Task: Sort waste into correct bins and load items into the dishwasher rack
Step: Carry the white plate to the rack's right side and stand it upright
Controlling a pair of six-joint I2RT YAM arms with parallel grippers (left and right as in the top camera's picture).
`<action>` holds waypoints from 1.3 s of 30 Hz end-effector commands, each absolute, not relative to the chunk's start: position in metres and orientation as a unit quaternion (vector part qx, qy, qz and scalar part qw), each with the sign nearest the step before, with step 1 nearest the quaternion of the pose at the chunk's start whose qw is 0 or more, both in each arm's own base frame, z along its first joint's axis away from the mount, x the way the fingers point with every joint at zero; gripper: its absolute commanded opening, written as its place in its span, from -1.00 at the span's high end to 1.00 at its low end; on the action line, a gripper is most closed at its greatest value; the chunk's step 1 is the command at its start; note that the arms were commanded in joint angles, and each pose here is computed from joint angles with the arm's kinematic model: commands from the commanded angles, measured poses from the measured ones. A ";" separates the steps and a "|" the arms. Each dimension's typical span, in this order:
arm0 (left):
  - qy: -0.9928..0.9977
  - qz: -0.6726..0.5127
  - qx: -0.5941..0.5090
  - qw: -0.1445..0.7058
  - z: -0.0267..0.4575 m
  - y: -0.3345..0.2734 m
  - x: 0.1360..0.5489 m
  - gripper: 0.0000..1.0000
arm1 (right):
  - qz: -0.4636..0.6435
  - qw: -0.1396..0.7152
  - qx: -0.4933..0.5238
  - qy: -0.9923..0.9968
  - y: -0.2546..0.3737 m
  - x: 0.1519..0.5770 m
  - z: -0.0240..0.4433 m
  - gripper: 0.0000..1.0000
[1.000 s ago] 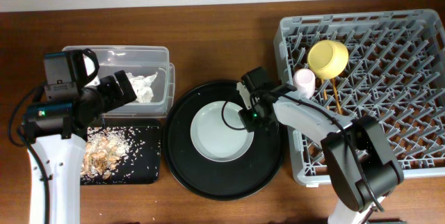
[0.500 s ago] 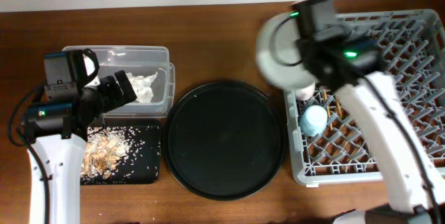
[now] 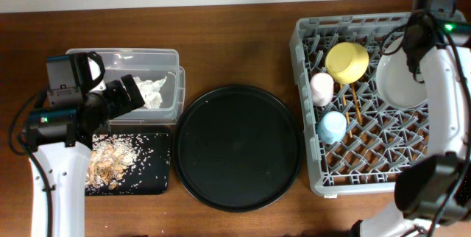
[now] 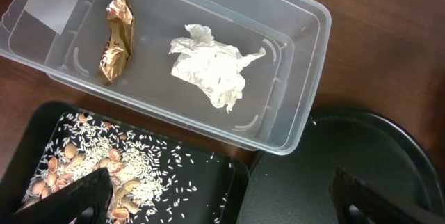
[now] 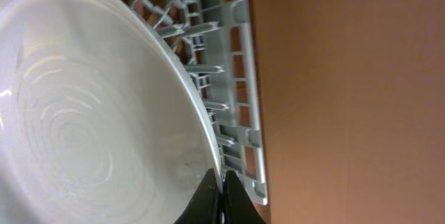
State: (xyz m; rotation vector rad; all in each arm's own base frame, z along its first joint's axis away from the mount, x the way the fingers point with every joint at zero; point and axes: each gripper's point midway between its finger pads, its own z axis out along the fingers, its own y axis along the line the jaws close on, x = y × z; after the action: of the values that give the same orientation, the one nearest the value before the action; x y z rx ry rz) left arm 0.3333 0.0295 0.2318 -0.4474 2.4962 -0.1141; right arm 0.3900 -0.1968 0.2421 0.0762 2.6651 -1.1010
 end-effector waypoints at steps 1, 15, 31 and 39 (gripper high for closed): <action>0.939 -0.039 -0.172 0.295 0.231 0.032 0.334 -0.98 | -0.369 0.102 0.013 0.924 -0.196 0.400 0.215 0.92; 0.939 -0.039 -0.172 0.295 0.231 0.032 0.334 -0.99 | -0.301 0.168 -0.033 0.938 -0.144 0.439 0.205 -0.49; 0.939 -0.039 -0.172 0.295 0.231 0.032 0.334 -0.98 | 0.080 0.374 -0.072 0.921 -0.007 0.467 0.300 -0.97; 0.939 -0.039 -0.172 0.295 0.231 0.032 0.334 -0.98 | 0.080 0.374 -0.072 0.921 -0.007 0.467 0.300 -0.97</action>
State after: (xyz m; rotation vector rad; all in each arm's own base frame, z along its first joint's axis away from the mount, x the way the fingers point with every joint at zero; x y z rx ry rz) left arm 0.3333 0.0295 0.2318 -0.4474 2.4966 -0.1141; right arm 0.4667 -0.0126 0.2946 -0.1807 2.3738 0.1783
